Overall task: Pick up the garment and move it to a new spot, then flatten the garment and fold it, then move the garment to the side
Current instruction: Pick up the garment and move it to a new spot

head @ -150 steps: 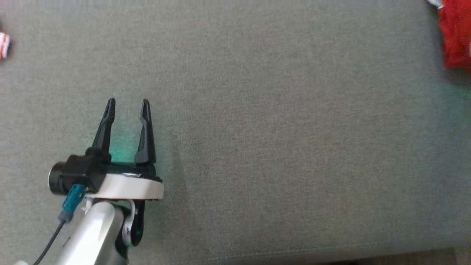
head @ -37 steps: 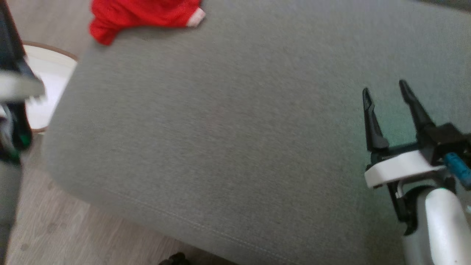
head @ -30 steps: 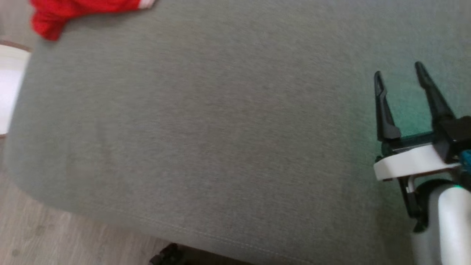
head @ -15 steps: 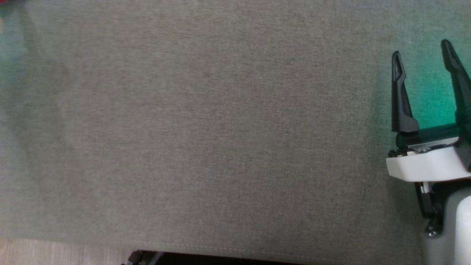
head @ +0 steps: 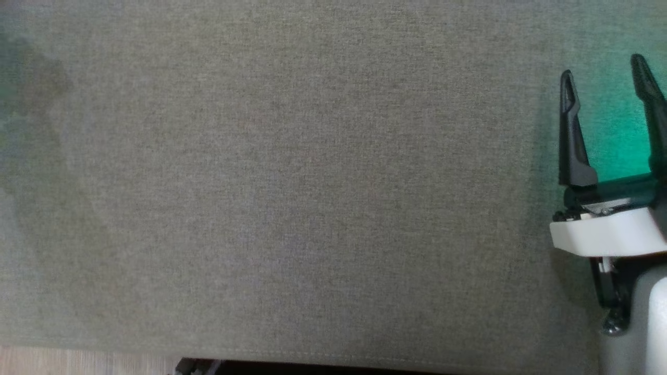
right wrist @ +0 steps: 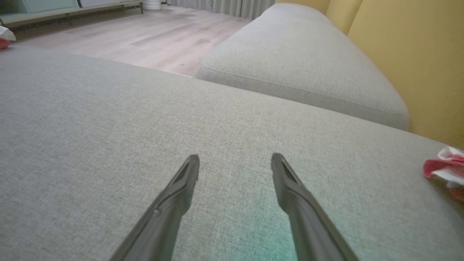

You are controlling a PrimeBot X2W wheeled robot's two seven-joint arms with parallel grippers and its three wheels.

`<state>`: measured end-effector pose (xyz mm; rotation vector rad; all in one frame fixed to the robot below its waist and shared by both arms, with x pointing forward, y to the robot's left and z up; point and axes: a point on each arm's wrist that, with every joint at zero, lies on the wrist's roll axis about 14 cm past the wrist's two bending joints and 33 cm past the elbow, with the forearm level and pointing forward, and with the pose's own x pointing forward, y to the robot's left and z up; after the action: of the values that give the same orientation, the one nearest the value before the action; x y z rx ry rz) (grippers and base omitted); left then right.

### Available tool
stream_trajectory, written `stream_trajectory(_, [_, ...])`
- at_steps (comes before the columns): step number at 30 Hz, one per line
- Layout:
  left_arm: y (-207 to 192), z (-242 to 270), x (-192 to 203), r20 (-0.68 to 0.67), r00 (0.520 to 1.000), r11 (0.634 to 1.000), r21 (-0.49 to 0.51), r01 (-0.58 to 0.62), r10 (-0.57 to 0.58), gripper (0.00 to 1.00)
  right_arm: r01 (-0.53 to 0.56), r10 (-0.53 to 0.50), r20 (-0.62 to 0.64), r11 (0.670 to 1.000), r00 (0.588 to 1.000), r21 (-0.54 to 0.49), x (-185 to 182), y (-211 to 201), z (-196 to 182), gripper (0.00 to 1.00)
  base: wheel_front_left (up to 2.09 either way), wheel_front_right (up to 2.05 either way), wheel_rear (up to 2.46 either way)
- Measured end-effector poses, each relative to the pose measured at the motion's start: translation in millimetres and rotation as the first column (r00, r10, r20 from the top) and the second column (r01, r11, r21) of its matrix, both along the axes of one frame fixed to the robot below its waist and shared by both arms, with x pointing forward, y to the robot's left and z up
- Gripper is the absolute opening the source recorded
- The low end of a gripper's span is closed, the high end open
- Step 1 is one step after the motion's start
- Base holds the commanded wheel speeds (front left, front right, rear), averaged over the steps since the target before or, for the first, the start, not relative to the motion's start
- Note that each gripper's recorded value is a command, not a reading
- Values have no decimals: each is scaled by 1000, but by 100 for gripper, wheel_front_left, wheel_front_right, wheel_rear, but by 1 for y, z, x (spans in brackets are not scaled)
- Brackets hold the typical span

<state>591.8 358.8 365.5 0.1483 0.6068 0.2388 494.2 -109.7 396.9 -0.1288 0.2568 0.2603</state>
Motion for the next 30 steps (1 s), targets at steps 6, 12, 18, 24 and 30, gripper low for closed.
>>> stream_trajectory(6, [-7,47,19,90,992,995,54,80,-84,0,6,-7,21,999,1000,34,-4,-1,10,100,0,0,0])
stream_trajectory(12, [-32,123,39,220,950,972,127,197,-222,0,29,-35,77,997,996,76,-6,-10,33,100,0,0,0])
stream_trajectory(18, [-98,205,40,354,844,914,195,355,-403,0,64,-79,121,990,990,127,-23,-23,59,100,0,0,0])
stream_trajectory(24, [-205,276,5,489,662,808,185,559,-569,0,133,-155,132,978,979,158,-65,-49,75,100,0,0,0])
stream_trajectory(30, [-306,323,-59,628,467,652,87,753,-623,0,201,-235,172,960,957,194,-105,-75,96,100,0,0,0])
